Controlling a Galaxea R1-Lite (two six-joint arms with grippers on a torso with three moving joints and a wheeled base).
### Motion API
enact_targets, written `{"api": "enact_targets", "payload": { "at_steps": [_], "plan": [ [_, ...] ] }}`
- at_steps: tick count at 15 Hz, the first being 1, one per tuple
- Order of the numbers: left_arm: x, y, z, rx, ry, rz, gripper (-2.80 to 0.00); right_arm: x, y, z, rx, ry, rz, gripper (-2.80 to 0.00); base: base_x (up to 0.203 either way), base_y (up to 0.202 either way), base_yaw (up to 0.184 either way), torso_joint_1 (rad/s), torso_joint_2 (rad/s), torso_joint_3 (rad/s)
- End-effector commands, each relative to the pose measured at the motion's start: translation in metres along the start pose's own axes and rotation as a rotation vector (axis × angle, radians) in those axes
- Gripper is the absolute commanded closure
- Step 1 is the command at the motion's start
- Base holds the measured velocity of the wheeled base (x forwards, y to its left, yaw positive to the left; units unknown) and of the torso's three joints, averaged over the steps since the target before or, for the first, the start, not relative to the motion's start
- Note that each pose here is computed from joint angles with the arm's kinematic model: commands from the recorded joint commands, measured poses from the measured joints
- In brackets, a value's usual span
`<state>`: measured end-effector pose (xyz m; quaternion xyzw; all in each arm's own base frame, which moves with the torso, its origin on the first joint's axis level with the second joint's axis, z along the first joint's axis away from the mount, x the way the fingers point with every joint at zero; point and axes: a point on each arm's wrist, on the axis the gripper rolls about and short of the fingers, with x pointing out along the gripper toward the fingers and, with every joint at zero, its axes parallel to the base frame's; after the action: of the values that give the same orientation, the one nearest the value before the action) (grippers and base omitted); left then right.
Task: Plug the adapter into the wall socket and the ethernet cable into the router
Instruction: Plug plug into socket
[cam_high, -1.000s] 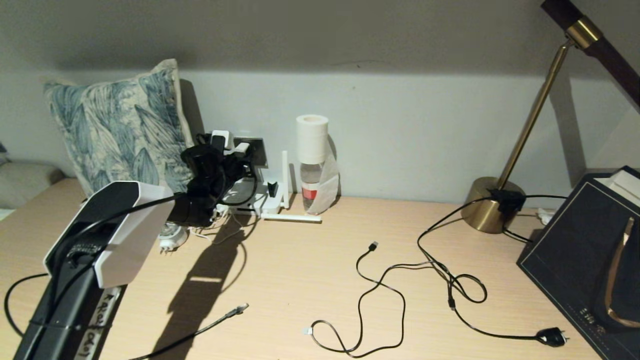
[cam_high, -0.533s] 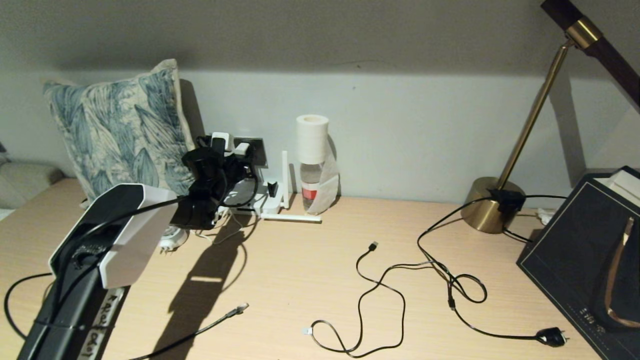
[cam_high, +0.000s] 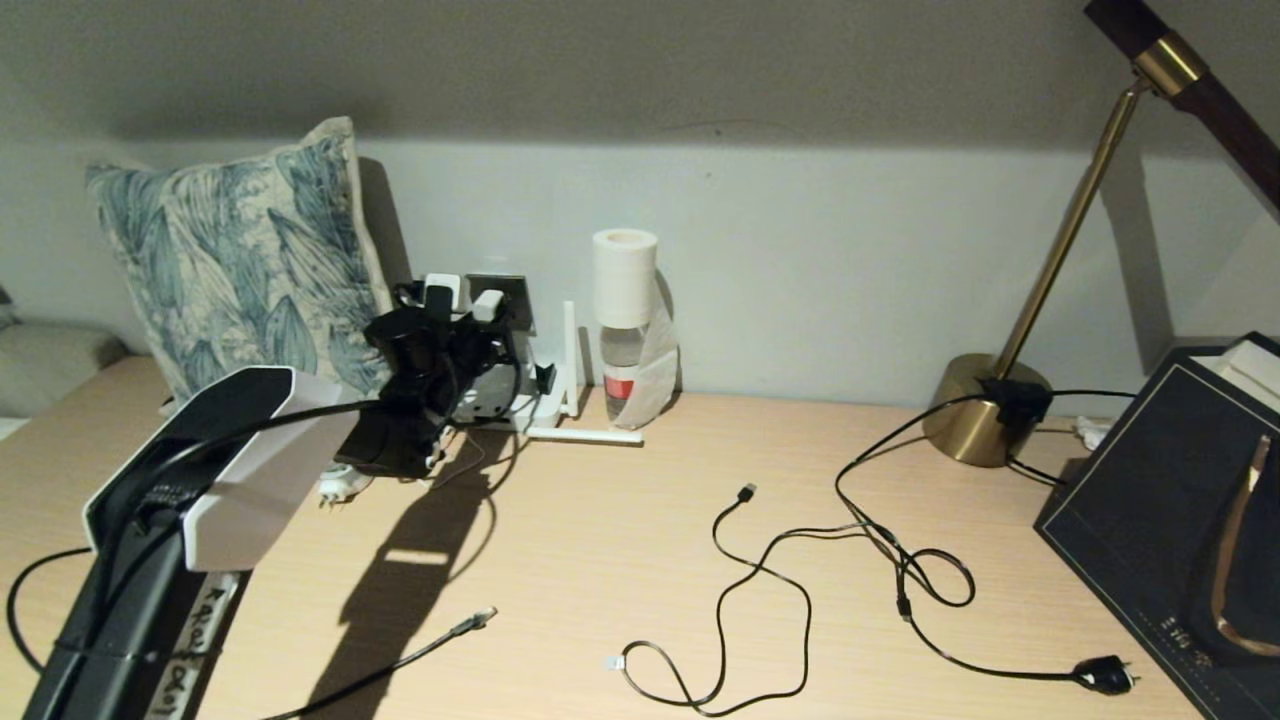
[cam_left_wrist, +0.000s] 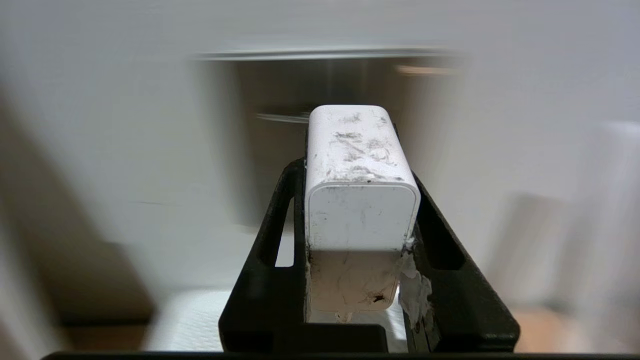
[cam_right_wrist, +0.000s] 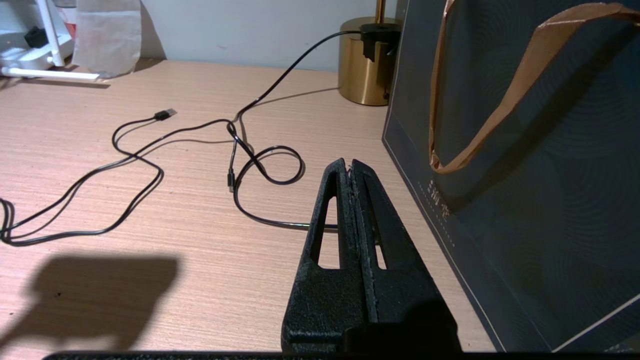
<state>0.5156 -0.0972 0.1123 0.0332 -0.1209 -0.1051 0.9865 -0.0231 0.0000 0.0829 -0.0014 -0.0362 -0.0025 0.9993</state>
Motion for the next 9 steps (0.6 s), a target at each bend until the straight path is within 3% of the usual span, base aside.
{"api": "enact_targets", "payload": {
  "at_steps": [1, 4, 9],
  "plan": [
    [-0.022, 0.004, 0.017, -0.002, 0.028, 0.009, 0.0, 0.002, 0.0, -0.007, 0.0, 0.025, 0.0, 0.0, 0.0, 0.0, 0.0, 0.0, 0.0, 0.0],
    [-0.054, 0.006, 0.039, -0.002, 0.03, 0.003, 0.0, 0.002, 0.0, -0.007, 0.0, 0.025, 0.0, 0.0, 0.0, 0.0, 0.0, 0.0, 0.0, 0.0],
    [-0.133, 0.013, 0.081, -0.008, 0.17, -0.026, 0.0, 0.002, 0.0, -0.007, 0.0, 0.025, 0.0, 0.0, 0.0, 0.0, 0.0, 0.0, 0.0, 0.0]
  ]
}}
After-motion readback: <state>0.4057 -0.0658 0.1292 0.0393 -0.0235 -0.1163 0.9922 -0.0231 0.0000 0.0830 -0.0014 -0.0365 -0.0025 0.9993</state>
